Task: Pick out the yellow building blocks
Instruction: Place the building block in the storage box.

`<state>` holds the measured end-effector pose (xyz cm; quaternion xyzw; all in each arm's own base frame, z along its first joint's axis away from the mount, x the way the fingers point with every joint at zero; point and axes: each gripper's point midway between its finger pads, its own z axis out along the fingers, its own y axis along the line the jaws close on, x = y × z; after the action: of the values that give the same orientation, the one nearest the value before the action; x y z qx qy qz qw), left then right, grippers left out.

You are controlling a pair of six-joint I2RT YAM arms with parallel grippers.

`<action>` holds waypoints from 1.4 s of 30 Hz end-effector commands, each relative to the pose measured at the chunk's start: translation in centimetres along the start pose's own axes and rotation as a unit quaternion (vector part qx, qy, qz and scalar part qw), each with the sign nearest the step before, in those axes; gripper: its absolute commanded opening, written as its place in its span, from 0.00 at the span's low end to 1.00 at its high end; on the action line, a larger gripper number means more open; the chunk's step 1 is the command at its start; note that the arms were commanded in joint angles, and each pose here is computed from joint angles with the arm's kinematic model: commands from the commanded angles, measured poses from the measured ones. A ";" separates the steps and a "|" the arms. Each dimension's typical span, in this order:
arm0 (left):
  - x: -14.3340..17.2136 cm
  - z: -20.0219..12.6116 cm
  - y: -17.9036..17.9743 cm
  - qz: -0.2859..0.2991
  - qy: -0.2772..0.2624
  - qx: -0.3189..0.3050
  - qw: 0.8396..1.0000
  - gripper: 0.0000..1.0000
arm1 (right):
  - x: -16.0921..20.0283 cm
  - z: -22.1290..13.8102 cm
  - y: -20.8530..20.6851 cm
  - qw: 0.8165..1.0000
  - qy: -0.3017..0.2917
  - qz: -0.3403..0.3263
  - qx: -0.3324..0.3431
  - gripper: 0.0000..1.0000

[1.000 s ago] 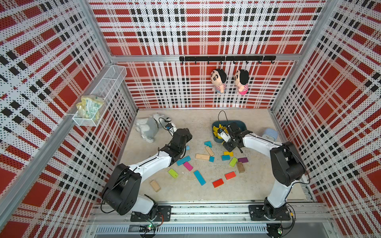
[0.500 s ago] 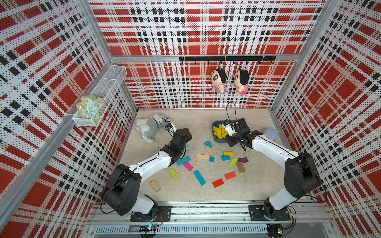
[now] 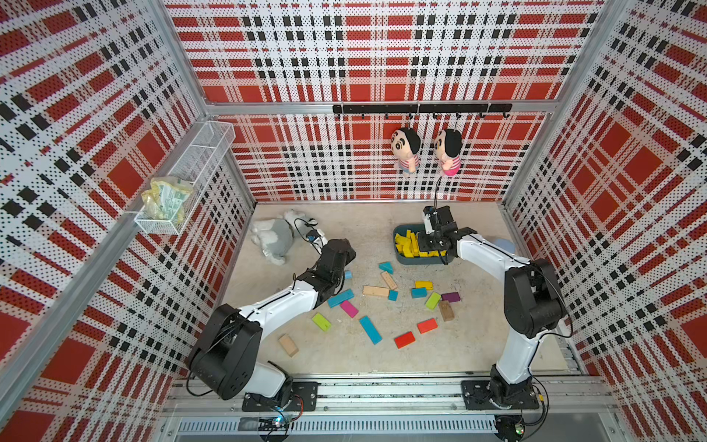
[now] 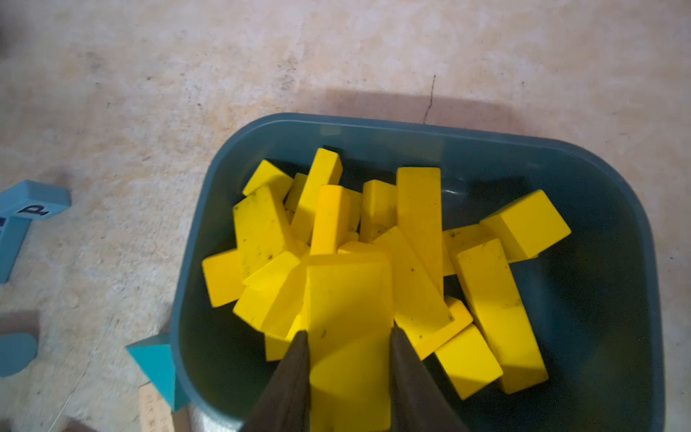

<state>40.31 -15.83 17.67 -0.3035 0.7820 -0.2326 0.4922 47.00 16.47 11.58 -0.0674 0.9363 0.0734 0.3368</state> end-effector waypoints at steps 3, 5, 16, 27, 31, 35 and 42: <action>-0.3 -0.5 0.3 0.002 -0.005 -0.004 1.000 0.50 | 0.1 0.9 -0.5 0.999 0.008 0.031 0.008 0.34; -0.3 -0.5 0.3 0.002 -0.005 -0.004 1.000 0.50 | 0.5 1.2 -0.6 0.999 0.015 0.031 0.007 0.38; -0.3 -0.3 -0.2 0.007 -0.004 0.000 1.000 0.50 | 0.0 -1.0 -0.5 1.000 0.007 0.007 0.003 0.51; 2.3 -1.2 -9.0 0.157 -0.004 0.103 0.982 0.54 | 5.9 -6.7 -1.1 0.987 0.030 -0.156 -0.027 0.50; 3.9 -1.4 -10.3 0.156 0.005 0.135 0.978 0.55 | 10.0 -8.0 -2.2 0.940 0.054 -0.335 -0.027 0.50; 4.6 -1.2 -10.4 0.151 0.015 0.137 0.979 0.55 | 12.2 -7.7 -2.7 0.898 0.082 -0.430 -0.036 0.51; 4.2 -1.6 -9.4 0.139 0.005 0.121 0.983 0.55 | 12.4 -4.6 -0.8 0.881 0.096 -0.453 -0.095 0.50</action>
<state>39.99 -25.73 21.10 -0.1187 0.7952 -0.2537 0.5378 34.01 12.57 7.47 -0.4832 0.8441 -0.0245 0.2310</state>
